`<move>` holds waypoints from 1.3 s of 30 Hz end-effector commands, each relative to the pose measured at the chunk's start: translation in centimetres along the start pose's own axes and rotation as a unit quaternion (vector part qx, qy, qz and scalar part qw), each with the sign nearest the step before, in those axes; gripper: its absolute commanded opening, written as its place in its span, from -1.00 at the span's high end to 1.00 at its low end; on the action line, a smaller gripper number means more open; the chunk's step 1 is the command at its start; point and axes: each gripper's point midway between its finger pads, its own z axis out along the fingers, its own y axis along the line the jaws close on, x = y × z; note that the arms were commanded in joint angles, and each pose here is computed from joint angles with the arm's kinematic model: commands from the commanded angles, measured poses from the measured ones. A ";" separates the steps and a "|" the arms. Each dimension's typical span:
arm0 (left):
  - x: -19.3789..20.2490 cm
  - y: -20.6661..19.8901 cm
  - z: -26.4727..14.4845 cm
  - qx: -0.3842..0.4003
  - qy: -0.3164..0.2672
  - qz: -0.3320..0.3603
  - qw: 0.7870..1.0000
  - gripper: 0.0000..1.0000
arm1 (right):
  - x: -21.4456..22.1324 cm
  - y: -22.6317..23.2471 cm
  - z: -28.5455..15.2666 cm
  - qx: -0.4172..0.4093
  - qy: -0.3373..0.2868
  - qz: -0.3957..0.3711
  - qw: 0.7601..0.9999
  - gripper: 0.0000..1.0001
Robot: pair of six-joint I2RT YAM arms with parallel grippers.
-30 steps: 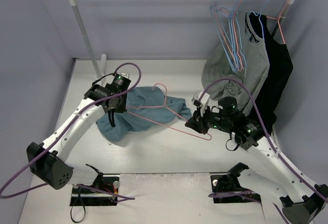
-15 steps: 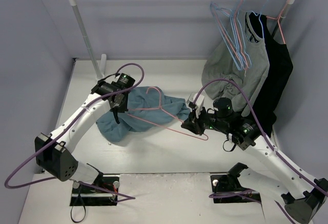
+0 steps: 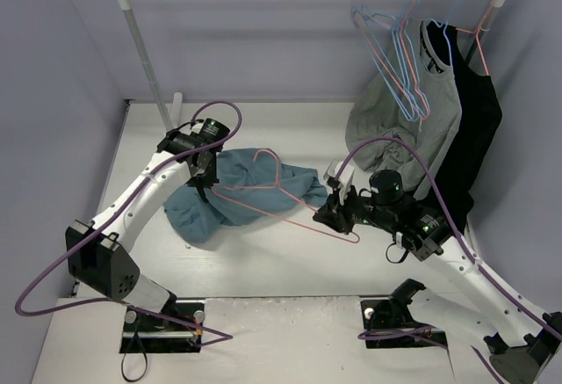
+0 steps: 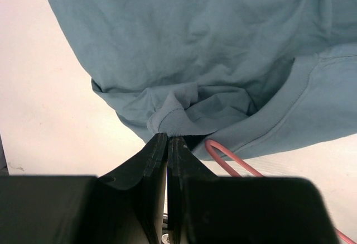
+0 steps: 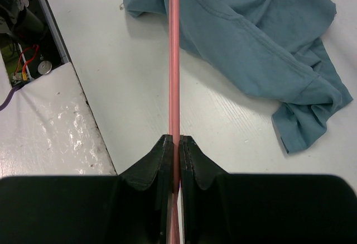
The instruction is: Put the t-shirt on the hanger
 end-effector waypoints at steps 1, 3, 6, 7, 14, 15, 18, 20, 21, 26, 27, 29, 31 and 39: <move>-2.0 -0.5 -1.4 0.023 -0.028 -0.025 0.999 0.90 | -2.3 0.4 0.0 -0.009 -0.040 -0.013 0.999 1.00; -1.9 -0.8 -1.5 0.032 -0.027 -0.018 0.999 0.90 | -2.1 0.4 0.3 -0.011 -0.038 -0.012 0.999 1.00; -1.9 -1.0 -1.6 0.042 -0.032 -0.011 0.999 0.90 | -2.1 0.3 0.7 -0.010 -0.041 -0.013 0.999 1.00; -2.0 -1.0 -1.6 0.044 -0.035 -0.009 0.998 0.90 | -2.3 0.2 0.8 -0.008 -0.045 -0.016 0.999 1.00; -1.2 -1.2 -2.1 0.072 -0.039 0.006 0.997 0.90 | -2.6 0.1 1.6 -0.018 -0.048 -0.026 0.998 1.00; -1.3 -1.3 -2.2 0.074 -0.042 0.008 0.996 0.90 | -2.6 0.2 1.7 -0.021 -0.047 -0.027 0.998 1.00; -1.9 -1.8 -3.0 0.096 -0.054 0.009 0.994 0.90 | -2.5 0.3 2.2 -0.025 -0.053 -0.028 0.998 1.00; -2.2 -2.0 -3.5 0.107 -0.059 0.008 0.993 0.90 | -2.3 0.5 2.3 -0.026 -0.063 -0.022 0.997 1.00; -2.4 -2.3 -3.8 0.115 -0.062 0.008 0.991 0.90 | -3.6 0.4 2.3 -0.024 -0.094 -0.031 0.995 1.00; -3.3 -2.8 -5.6 0.145 -0.079 -0.003 0.986 0.90 | -4.6 0.4 2.7 -0.024 -0.160 -0.031 0.986 1.00; -3.5 -2.9 -6.0 0.149 -0.082 -0.007 0.985 0.90 | -4.9 0.4 2.6 -0.021 -0.175 -0.033 0.984 1.00; -4.3 -3.1 -7.3 0.163 -0.093 -0.019 0.982 0.90 | -5.6 -0.1 2.6 -0.007 -0.204 -0.024 0.979 1.00; -5.1 -3.5 -8.7 0.183 -0.106 -0.029 0.977 0.90 | -6.0 -0.3 2.6 -0.002 -0.219 -0.026 0.975 1.00; -8.5 -4.7 -13.4 0.218 -0.149 -0.009 0.964 0.90 | -10.5 1.0 1.7 -0.041 -0.325 -0.042 0.944 1.00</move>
